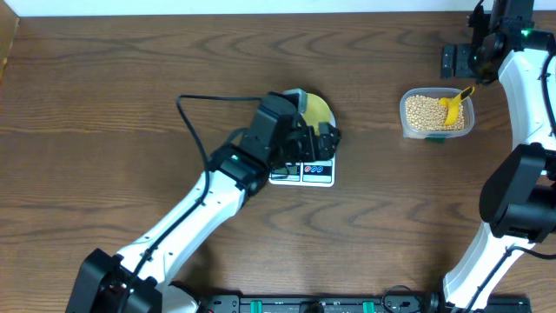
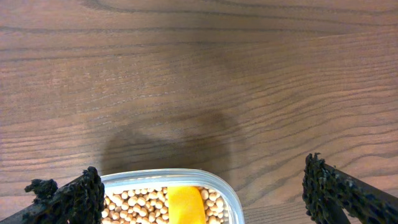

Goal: Scoop item into bowl and weigh 50g on scale

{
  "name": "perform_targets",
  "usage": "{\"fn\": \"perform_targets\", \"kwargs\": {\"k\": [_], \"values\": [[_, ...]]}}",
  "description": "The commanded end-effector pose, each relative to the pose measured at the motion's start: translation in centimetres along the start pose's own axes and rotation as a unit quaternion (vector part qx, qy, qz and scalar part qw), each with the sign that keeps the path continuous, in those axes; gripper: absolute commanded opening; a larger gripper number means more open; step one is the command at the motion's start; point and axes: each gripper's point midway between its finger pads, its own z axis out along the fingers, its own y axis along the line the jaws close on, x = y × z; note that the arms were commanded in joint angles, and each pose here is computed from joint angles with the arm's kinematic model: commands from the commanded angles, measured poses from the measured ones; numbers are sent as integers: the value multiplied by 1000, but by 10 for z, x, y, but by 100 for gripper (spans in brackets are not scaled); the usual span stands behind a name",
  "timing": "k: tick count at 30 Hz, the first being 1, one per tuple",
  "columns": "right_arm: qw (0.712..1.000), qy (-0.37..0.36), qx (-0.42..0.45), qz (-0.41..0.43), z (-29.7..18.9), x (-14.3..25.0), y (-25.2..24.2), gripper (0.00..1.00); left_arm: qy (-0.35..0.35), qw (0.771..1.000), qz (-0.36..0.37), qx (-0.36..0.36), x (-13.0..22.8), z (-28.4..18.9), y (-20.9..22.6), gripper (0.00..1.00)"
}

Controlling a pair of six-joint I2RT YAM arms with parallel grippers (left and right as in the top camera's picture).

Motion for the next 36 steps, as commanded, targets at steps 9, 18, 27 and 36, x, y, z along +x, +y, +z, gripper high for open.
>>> {"fn": "perform_targets", "kwargs": {"k": [9, 18, 27, 36], "values": [[1000, -3, 3, -2, 1, -3, 1, 99, 7, 999, 21, 25, 10, 0, -26, 98], [1000, -3, 3, -2, 1, -4, 1, 99, 47, 997, -58, -10, 31, 11, -6, 98], [1000, -3, 3, -2, 1, -4, 1, 99, 79, 982, -167, -51, 51, 35, 17, 98], [1000, -3, 3, -2, 1, -3, 1, 99, 77, 962, -246, -92, 59, 49, 38, 98]]}}
